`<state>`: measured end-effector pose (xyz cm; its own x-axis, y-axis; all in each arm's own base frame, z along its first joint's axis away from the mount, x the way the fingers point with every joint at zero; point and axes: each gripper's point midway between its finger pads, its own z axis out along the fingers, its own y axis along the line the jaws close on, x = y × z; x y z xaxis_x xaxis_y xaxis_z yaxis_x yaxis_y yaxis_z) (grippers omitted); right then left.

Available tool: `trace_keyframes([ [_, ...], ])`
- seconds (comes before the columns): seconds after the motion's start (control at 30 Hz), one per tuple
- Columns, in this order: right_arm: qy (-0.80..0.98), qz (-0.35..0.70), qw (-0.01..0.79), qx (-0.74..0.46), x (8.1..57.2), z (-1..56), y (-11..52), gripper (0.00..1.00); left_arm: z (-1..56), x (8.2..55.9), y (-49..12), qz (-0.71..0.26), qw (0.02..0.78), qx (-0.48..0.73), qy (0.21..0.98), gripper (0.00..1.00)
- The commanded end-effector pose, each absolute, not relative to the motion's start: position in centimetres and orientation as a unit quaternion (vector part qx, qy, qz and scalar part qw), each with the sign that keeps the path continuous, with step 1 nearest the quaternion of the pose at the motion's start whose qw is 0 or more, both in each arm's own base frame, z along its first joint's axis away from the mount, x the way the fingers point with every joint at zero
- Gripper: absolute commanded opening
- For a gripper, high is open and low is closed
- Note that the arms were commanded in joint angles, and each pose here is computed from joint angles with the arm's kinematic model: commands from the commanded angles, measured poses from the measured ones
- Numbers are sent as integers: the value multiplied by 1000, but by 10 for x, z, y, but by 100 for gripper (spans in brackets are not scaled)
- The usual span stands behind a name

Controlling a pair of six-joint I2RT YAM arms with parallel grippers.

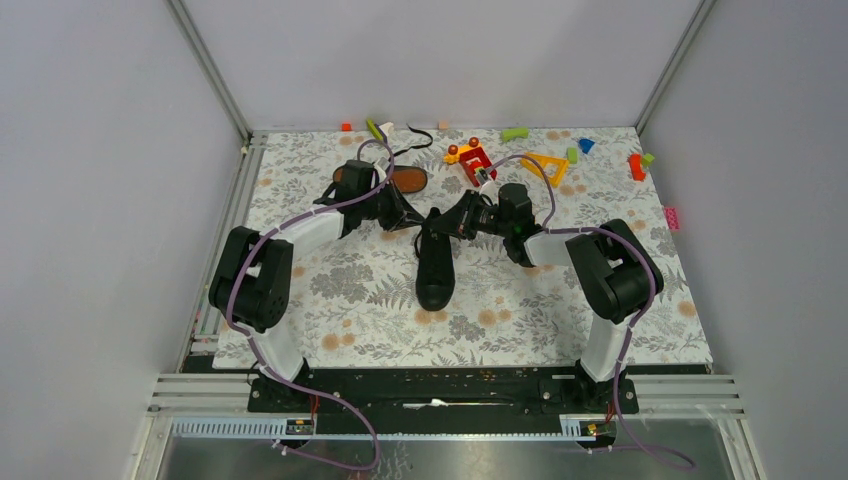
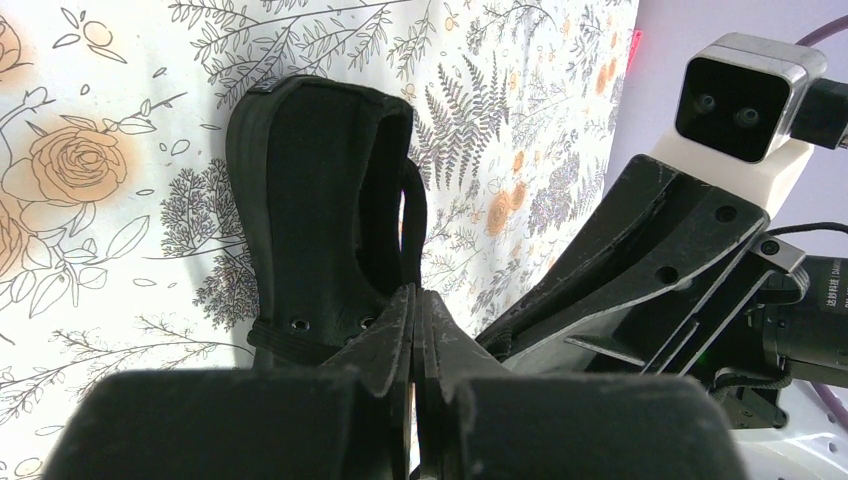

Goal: Tie the shoes

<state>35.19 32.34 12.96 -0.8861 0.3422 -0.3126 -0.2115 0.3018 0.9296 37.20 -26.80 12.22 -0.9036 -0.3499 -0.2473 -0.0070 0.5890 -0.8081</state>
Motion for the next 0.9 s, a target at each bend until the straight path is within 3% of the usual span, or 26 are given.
trace_keyframes([
  [0.0, 756, 599, 260, 35, 357, 145, 321, 16, 154, 386, -270, -454, 242, -92, 853, 0],
  [0.87, 776, 576, 244, 81, 371, 122, 313, 19, 172, 391, -264, -439, 264, -96, 854, 0],
])
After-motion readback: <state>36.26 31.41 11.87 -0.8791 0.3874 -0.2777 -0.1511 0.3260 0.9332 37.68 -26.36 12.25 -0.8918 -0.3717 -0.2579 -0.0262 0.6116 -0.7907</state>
